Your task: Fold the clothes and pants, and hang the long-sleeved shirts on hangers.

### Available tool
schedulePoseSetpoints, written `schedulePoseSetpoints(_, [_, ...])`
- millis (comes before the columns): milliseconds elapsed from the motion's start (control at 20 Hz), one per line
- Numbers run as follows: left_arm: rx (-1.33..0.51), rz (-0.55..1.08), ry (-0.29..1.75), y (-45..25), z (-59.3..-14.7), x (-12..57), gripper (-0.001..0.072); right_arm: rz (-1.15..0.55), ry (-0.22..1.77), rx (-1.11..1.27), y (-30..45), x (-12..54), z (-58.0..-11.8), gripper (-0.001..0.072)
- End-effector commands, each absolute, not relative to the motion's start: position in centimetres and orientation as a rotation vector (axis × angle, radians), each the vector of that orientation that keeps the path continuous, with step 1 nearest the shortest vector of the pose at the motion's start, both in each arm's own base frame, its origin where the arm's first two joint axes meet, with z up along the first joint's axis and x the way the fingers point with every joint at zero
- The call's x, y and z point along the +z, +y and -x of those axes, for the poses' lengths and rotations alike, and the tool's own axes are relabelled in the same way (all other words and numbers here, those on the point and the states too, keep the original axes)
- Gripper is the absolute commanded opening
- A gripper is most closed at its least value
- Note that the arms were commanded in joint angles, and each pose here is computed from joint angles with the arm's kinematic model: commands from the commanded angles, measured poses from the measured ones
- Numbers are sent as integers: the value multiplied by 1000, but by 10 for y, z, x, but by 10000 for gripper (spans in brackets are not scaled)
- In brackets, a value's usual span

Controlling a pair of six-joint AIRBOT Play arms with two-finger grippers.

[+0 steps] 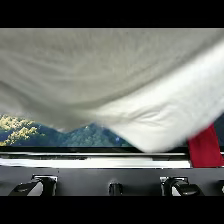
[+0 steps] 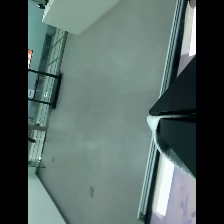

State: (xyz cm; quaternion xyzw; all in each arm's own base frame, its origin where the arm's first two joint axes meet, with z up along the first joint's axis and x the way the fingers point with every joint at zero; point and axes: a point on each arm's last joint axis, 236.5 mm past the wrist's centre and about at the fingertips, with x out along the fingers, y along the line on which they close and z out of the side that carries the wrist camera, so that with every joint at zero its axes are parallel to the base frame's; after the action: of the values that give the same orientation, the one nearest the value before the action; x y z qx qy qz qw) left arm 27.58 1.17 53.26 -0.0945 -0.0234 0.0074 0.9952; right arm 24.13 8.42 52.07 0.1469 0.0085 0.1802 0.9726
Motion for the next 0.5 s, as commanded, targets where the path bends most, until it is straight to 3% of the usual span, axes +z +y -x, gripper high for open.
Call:
schedulePoseSetpoints(0, [33, 194, 20, 20, -307, 510, 19, -382, 188, 311, 81, 480, -294, 27])
schedulePoseSetpoints(200, [17, 176, 266, 34, -425, 418, 19, -436, 580, 242, 88, 355, -407, 28])
schedulePoseSetpoints(450, [33, 236, 629, 55, -559, 224, 19, -449, 904, 170, 91, 182, -519, 29])
